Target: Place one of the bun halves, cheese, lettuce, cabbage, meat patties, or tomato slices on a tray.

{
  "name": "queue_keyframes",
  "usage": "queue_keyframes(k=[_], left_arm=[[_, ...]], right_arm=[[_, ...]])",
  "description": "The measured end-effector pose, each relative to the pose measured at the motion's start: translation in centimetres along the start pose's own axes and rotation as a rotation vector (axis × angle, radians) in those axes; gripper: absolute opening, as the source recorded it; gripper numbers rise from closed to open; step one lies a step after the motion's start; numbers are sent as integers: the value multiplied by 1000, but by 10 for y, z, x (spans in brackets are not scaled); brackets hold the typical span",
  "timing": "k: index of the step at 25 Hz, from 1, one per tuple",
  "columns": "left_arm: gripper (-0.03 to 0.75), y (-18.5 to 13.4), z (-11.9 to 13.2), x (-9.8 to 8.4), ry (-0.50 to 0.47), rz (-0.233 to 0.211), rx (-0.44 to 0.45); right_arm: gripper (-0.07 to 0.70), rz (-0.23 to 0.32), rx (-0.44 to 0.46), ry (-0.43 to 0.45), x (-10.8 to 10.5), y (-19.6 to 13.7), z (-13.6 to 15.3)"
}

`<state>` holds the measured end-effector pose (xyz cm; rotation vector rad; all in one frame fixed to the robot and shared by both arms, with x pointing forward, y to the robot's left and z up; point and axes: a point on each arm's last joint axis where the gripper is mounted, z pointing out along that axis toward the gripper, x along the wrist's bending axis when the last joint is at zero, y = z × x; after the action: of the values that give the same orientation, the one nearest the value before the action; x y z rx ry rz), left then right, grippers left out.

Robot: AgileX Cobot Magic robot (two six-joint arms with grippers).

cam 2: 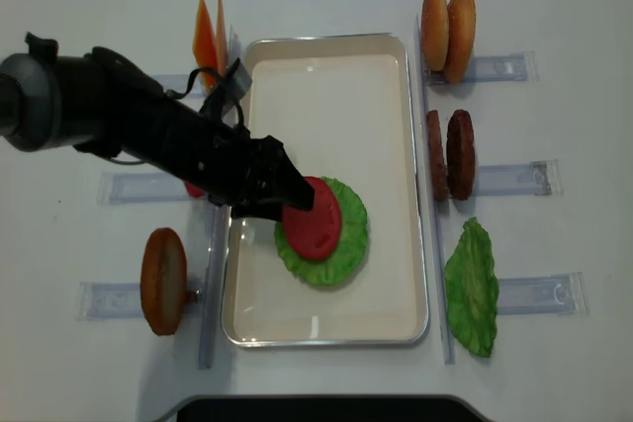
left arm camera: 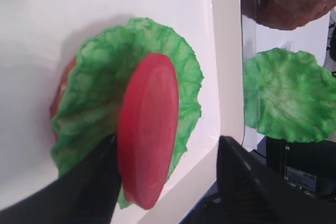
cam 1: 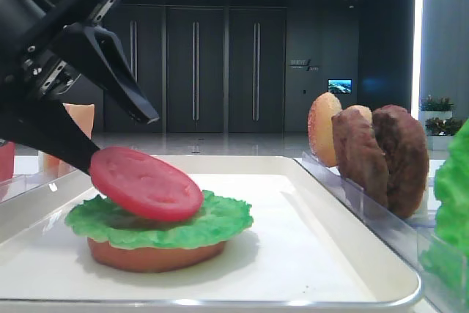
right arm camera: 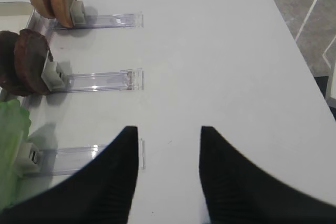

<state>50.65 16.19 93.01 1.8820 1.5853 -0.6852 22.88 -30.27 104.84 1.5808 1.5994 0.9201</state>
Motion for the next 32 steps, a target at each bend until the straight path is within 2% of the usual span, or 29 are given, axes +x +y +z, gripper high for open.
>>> queue_keyframes(k=[5, 10, 20, 27, 30, 32], left_arm=[[435, 4, -4, -3, 33, -24, 41], [436, 1, -8, -3, 61, -43, 119], [436, 4, -14, -1, 157, -63, 164], [436, 25, -29, -21, 140, -14, 156], [436, 41, -43, -33, 178, 30, 137], [436, 50, -55, -39, 250, 60, 135]], right_arm=[[273, 0, 0, 0, 0, 0, 0], [273, 0, 0, 0, 0, 0, 0], [273, 0, 0, 0, 0, 0, 0], [273, 0, 0, 0, 0, 0, 0], [273, 0, 0, 0, 0, 0, 0], [273, 0, 0, 0, 0, 0, 0]])
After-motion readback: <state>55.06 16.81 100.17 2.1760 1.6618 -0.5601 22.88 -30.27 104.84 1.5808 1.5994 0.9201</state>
